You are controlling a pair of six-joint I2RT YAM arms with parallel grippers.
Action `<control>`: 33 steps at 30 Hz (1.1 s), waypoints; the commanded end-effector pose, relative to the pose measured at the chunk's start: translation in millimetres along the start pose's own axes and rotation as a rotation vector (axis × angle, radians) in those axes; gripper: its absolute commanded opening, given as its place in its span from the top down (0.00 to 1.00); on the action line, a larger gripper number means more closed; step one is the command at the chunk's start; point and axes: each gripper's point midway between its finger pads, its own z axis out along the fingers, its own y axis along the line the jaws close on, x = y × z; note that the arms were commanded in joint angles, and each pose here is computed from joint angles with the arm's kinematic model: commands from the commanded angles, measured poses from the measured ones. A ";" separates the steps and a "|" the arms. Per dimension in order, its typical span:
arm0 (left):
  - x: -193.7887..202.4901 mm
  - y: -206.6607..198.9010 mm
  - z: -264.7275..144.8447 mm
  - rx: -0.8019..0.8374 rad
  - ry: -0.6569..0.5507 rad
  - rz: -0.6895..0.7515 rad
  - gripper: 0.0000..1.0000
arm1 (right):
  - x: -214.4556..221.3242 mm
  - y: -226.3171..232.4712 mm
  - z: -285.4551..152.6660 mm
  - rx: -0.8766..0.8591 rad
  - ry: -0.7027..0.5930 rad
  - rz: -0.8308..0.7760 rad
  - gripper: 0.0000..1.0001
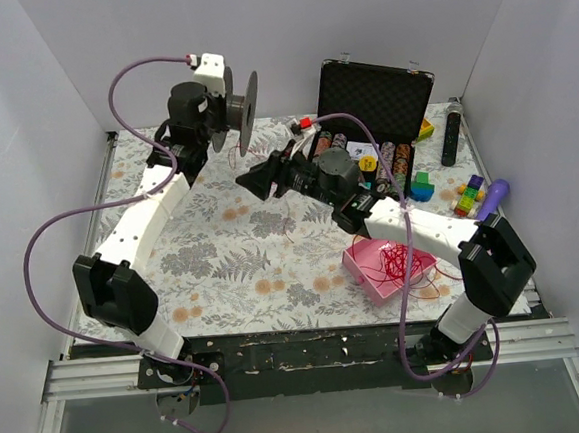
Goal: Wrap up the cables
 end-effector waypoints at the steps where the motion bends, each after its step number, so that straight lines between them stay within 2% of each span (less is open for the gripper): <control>1: -103.0 6.4 -42.5 0.060 -0.224 -0.104 1.00 | 15.7 14.4 -26.5 -0.107 0.115 -0.263 0.28; 8: -145.4 -3.1 -83.6 0.176 -0.258 -0.136 1.00 | 45.1 -11.1 -78.9 -0.109 0.196 -0.636 0.18; 11: -165.4 -8.5 -103.7 0.237 -0.283 -0.146 1.00 | 41.5 -29.3 -89.0 -0.046 0.216 -0.786 0.11; 14: -188.3 -7.7 -124.0 0.265 -0.323 -0.152 1.00 | 42.2 -46.9 -92.0 -0.010 0.251 -0.864 0.08; 20: -215.8 -9.6 -154.9 0.323 -0.375 -0.156 1.00 | 52.6 -68.4 -86.5 -0.071 0.294 -0.820 0.06; 25: -225.9 -14.2 -165.8 0.365 -0.393 -0.158 1.00 | 62.9 -83.7 -69.4 -0.077 0.332 -0.778 0.06; 33: -235.4 -19.7 -176.4 0.413 -0.413 -0.142 1.00 | 59.9 -90.5 -40.9 -0.130 0.314 -0.759 0.06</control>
